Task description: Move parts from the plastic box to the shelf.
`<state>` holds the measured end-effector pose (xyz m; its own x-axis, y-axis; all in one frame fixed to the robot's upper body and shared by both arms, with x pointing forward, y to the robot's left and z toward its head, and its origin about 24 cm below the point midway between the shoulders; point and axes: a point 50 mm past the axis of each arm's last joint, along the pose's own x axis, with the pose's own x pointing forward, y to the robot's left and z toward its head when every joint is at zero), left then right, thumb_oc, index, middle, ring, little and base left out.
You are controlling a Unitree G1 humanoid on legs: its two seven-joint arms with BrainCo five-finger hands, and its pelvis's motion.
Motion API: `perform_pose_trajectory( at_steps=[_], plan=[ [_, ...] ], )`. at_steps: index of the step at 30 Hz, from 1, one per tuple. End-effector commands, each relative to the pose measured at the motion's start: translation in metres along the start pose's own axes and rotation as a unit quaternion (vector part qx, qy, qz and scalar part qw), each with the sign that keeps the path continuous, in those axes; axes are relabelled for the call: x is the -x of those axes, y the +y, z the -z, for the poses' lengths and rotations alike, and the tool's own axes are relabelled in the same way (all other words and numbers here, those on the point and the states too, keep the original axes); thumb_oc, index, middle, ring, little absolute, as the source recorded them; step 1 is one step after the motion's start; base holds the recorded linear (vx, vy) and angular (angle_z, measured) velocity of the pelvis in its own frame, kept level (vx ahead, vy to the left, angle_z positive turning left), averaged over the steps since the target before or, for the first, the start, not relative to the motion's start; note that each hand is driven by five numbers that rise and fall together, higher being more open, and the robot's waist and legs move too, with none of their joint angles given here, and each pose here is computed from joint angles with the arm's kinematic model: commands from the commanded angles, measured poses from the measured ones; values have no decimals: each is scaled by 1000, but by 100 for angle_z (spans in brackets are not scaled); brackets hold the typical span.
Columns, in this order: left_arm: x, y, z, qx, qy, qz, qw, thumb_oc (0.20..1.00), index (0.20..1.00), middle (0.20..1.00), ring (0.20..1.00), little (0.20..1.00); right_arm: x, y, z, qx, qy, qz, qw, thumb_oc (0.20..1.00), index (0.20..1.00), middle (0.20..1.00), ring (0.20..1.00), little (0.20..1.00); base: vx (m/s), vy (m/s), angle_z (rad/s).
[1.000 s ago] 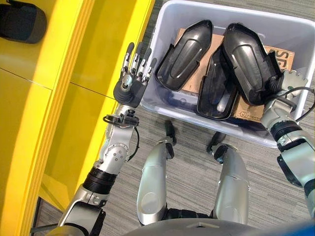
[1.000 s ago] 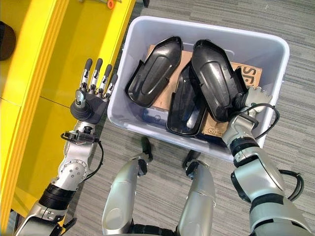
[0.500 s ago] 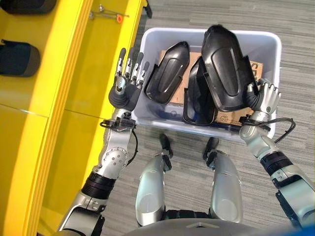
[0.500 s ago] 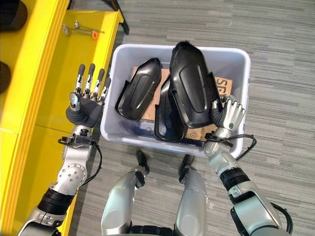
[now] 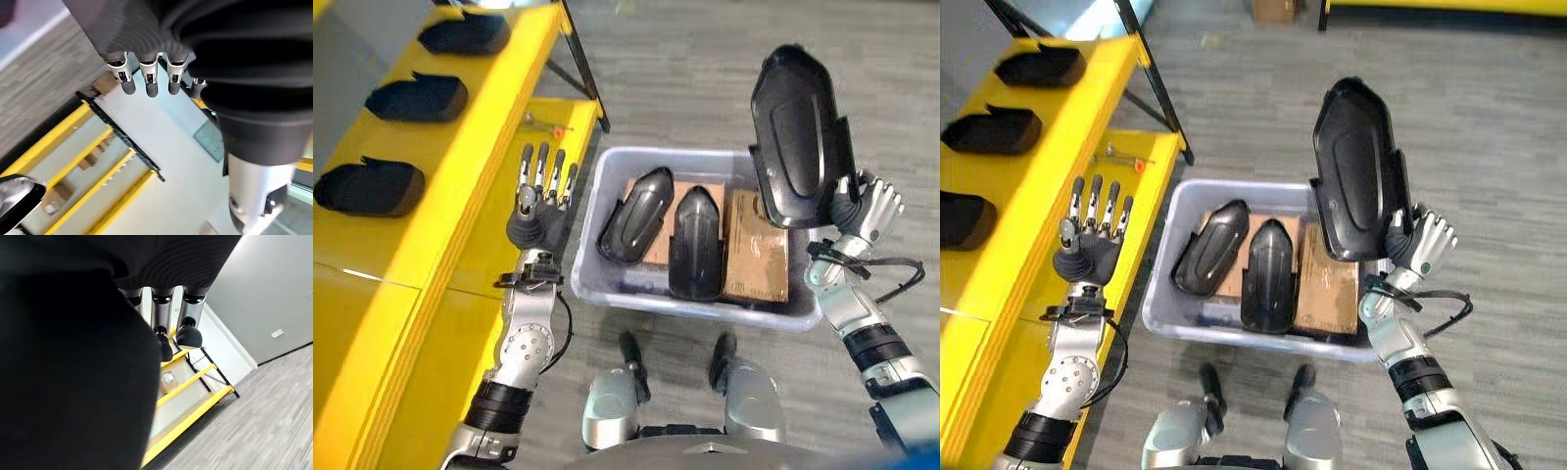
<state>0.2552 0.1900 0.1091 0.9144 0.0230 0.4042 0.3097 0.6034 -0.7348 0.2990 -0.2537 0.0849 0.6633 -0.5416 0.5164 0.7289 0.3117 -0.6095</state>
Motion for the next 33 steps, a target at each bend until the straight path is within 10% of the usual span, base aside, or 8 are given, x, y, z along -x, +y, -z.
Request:
perform_pose_trajectory(
  at_steps=[1, 15, 33],
  plan=[
    [4, -13, -3, -21, 12, 55, 998, 1000, 1000, 1000, 1000, 1000, 4, 6, -30, -133, -29, -90, 987, 200, 200, 200, 200, 200, 254, 136, -3],
    [33, 17, -19, -126, 51, 0, 991, 1000, 1000, 1000, 1000, 1000, 87, 27, -105, -400, -60, -445, 799, 200, 200, 200, 200, 200, 39, 220, 8],
    [23, 14, 23, -114, 160, 35, 980, 1000, 1000, 1000, 1000, 1000, 93, 24, -82, -430, 12, -436, 790, 200, 200, 200, 200, 200, -22, 66, 56]
  ],
)
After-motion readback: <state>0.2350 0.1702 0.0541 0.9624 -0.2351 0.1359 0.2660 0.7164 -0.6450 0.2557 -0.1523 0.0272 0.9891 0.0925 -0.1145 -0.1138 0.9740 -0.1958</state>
